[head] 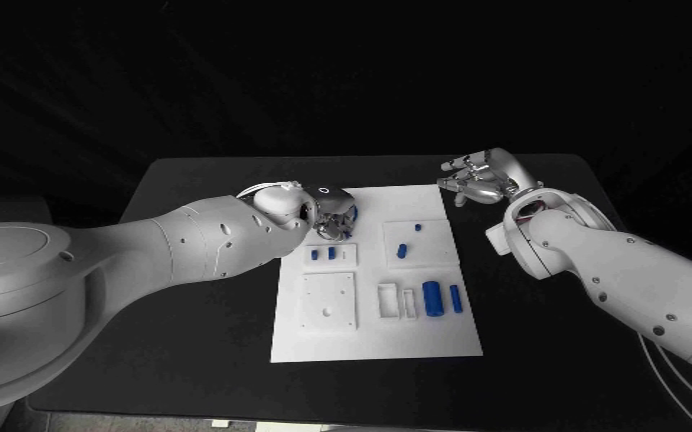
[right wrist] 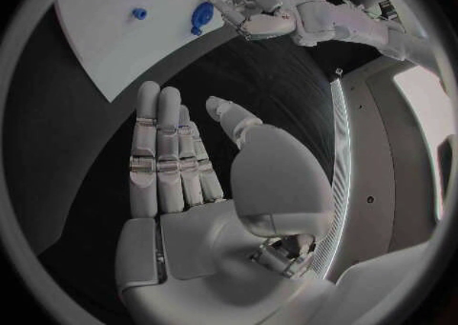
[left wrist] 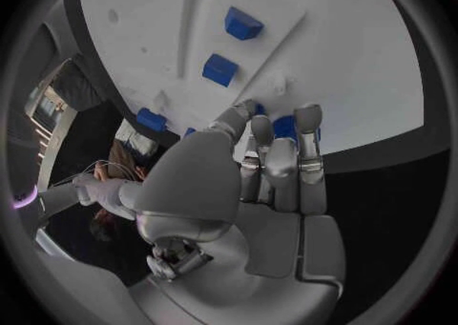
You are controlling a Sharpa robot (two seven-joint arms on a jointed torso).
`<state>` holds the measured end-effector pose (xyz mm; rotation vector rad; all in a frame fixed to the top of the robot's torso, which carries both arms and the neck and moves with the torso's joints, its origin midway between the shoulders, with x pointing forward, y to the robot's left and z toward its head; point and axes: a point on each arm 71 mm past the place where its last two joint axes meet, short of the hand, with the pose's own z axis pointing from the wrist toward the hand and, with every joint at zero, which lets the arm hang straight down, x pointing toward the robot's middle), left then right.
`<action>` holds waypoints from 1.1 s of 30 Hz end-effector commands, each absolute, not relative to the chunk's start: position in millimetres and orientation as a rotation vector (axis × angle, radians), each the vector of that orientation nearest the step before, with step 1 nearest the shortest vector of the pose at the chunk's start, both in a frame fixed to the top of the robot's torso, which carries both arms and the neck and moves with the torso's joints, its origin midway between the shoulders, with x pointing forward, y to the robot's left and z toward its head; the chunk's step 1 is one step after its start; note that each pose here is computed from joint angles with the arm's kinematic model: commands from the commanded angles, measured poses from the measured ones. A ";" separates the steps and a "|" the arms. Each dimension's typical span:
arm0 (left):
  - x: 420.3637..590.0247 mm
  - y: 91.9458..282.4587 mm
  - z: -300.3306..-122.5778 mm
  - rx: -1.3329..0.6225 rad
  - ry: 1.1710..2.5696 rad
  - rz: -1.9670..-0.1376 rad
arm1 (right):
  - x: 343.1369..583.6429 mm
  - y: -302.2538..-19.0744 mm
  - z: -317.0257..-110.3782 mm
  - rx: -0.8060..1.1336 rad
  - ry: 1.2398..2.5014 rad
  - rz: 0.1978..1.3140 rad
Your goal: Assemble the parts on the task board
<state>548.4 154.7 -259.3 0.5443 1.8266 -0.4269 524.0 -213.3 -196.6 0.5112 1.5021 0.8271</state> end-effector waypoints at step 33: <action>537.1 189.9 -191.6 -0.360 1.657 -1.066 | 515.3 -200.1 -198.7 0.651 1.632 1.021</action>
